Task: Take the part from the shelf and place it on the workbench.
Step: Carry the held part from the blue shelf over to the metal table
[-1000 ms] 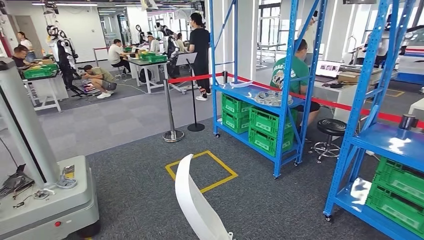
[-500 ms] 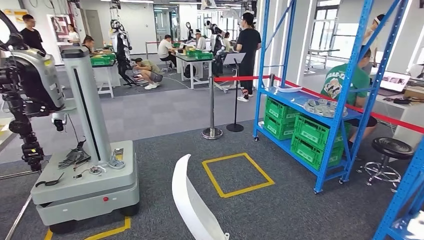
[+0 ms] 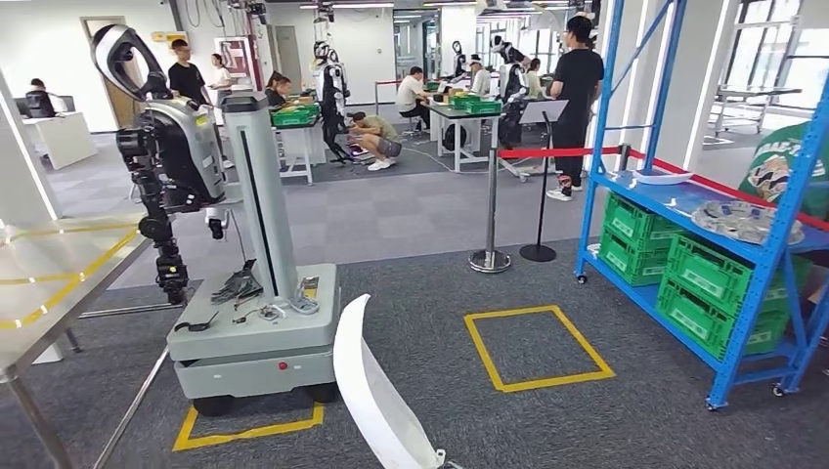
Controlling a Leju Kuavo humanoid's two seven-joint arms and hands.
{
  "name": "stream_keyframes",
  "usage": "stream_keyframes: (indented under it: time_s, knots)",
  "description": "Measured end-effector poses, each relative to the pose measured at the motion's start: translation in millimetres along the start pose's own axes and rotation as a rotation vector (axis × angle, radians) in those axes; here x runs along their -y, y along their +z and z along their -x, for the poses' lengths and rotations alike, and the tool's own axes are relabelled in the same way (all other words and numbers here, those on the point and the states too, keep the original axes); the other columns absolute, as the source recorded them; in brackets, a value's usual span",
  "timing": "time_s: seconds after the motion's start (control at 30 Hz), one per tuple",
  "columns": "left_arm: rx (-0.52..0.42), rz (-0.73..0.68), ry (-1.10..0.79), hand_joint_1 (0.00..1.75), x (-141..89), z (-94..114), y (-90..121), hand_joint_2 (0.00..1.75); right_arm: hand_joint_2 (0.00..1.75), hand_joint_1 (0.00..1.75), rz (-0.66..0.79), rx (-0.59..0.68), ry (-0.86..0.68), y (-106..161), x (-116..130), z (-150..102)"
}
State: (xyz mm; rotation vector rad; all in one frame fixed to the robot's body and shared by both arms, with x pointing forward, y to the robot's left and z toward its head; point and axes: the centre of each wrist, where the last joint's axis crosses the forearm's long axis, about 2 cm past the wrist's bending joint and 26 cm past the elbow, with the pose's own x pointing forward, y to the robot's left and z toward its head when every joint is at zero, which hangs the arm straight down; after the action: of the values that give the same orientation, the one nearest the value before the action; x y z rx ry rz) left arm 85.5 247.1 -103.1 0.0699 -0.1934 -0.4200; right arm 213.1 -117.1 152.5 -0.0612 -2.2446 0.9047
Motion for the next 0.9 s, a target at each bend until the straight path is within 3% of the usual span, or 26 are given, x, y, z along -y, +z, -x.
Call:
stream_keyframes:
  time_s: [0.9]
  knots:
    - [-0.004, -0.007, 0.034, 0.00, 2.1, 6.9, 0.1, 1.75, 1.75, 1.75, -0.001, -0.004, 0.003, -6.2, 0.0, 3.0]
